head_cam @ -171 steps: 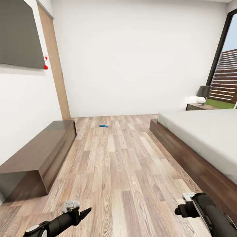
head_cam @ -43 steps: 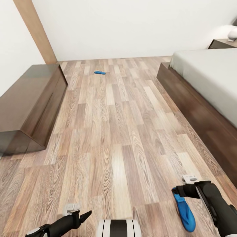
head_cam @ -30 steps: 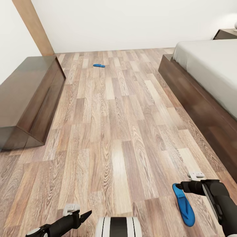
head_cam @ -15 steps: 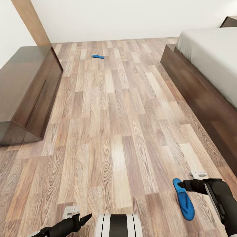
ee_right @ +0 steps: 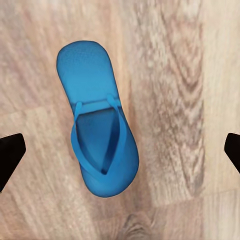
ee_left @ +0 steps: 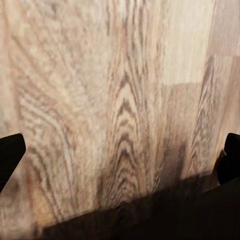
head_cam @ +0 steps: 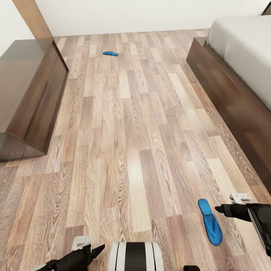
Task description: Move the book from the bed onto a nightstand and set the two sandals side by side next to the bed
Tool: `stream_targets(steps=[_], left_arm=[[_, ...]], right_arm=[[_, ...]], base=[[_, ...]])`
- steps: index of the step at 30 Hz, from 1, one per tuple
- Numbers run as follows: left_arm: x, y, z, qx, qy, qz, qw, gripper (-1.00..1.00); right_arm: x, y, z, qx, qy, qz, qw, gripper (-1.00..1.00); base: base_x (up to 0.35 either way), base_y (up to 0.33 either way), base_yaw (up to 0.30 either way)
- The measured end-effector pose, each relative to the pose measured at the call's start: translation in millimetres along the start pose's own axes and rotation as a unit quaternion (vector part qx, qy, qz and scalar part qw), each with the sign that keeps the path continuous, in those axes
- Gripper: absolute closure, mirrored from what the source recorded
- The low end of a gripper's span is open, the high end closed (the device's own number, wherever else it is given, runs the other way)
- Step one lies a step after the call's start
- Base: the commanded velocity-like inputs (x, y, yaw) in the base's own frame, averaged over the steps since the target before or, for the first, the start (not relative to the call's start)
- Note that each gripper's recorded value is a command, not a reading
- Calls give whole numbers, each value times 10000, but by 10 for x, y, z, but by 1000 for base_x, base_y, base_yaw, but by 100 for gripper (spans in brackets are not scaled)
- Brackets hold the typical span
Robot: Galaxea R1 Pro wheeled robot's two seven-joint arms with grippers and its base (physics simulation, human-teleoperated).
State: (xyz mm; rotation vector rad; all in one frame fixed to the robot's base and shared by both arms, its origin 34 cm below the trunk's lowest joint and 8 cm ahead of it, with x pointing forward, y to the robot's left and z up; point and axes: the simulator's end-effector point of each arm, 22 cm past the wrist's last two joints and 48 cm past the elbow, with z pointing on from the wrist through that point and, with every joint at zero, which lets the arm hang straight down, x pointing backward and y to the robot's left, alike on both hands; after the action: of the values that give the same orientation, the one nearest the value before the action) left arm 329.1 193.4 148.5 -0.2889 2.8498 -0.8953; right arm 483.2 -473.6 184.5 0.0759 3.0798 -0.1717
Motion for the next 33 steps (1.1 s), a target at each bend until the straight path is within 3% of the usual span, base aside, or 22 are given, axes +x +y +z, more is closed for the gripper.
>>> stream_targets(steps=[33], left_arm=[[463,244,169,-142,509,-350,9980,-100]], right_arm=[[447,70,492,31,630,-124,9979,-100]], base=[[0,0,0]])
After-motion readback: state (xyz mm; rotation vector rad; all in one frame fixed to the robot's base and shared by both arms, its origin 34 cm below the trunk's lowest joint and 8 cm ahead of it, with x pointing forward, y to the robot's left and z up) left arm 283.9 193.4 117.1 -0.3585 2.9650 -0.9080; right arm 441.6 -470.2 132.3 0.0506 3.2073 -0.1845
